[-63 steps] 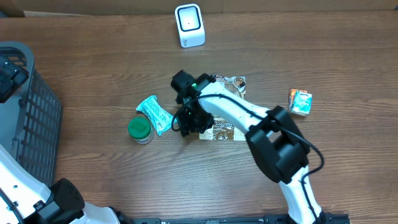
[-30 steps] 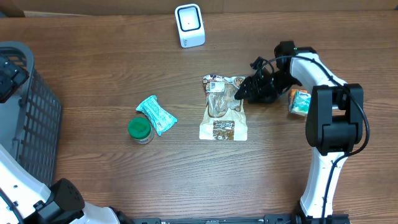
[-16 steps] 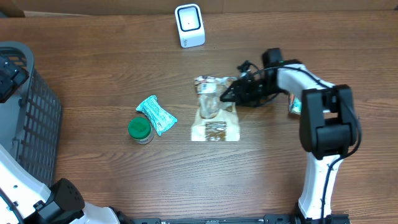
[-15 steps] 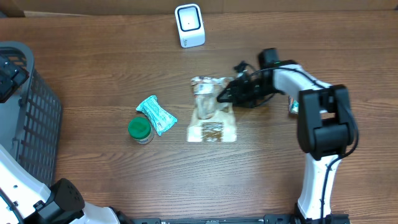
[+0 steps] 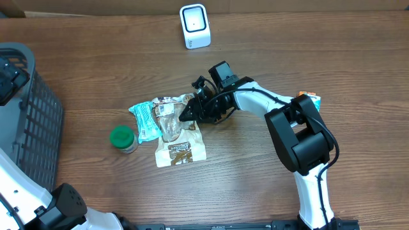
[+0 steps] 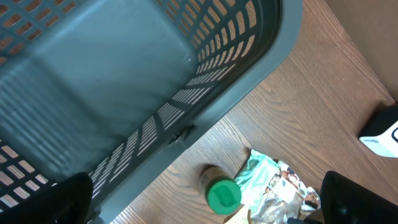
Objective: Scan the item barcode
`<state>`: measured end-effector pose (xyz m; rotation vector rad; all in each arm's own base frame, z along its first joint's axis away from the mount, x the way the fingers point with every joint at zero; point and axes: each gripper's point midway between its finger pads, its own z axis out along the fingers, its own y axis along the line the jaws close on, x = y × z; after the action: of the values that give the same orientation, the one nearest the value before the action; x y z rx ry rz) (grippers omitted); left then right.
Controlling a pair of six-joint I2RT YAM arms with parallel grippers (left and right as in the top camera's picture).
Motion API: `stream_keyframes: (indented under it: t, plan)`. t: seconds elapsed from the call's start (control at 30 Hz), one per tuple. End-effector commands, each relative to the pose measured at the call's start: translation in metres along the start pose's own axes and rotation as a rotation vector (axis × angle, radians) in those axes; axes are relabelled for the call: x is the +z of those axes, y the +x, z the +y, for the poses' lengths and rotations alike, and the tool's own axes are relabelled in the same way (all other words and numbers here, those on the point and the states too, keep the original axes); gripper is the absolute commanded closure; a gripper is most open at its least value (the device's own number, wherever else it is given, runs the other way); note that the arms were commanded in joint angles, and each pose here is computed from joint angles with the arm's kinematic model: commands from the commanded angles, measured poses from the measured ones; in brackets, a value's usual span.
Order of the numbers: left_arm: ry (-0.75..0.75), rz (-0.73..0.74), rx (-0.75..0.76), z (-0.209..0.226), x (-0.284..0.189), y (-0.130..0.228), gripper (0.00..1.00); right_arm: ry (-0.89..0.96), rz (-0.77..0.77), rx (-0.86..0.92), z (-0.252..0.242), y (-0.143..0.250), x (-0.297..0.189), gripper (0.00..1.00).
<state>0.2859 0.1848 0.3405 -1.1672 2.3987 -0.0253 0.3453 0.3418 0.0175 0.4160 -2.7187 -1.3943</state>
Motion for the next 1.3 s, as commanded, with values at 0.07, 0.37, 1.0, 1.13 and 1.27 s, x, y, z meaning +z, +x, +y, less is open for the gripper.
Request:
stream_keyframes:
  t: [0.07, 0.37, 1.0, 1.13, 1.27]
  plan:
    - [0.009, 0.002, 0.021, -0.003, -0.001, 0.002, 0.01, -0.002, -0.005, 0.049, -0.006, 0.002, 0.021, 0.49]
    - [0.009, 0.002, 0.021, -0.003, -0.001, 0.002, 0.00, 0.121, -0.037, 0.005, -0.008, 0.005, 0.052, 0.66]
    - [0.009, 0.002, 0.021, -0.003, -0.001, 0.002, 0.00, 0.048, -0.054, -0.038, 0.022, -0.004, -0.005, 0.96]
    - [0.009, 0.002, 0.021, -0.003, -0.001, 0.002, 0.00, -0.053, -0.062, -0.163, 0.068, 0.002, -0.051, 0.96]
    - [0.009, 0.002, 0.021, -0.003, -0.001, 0.002, 0.00, -0.140, -0.081, -0.226, 0.099, 0.009, -0.092, 0.96]
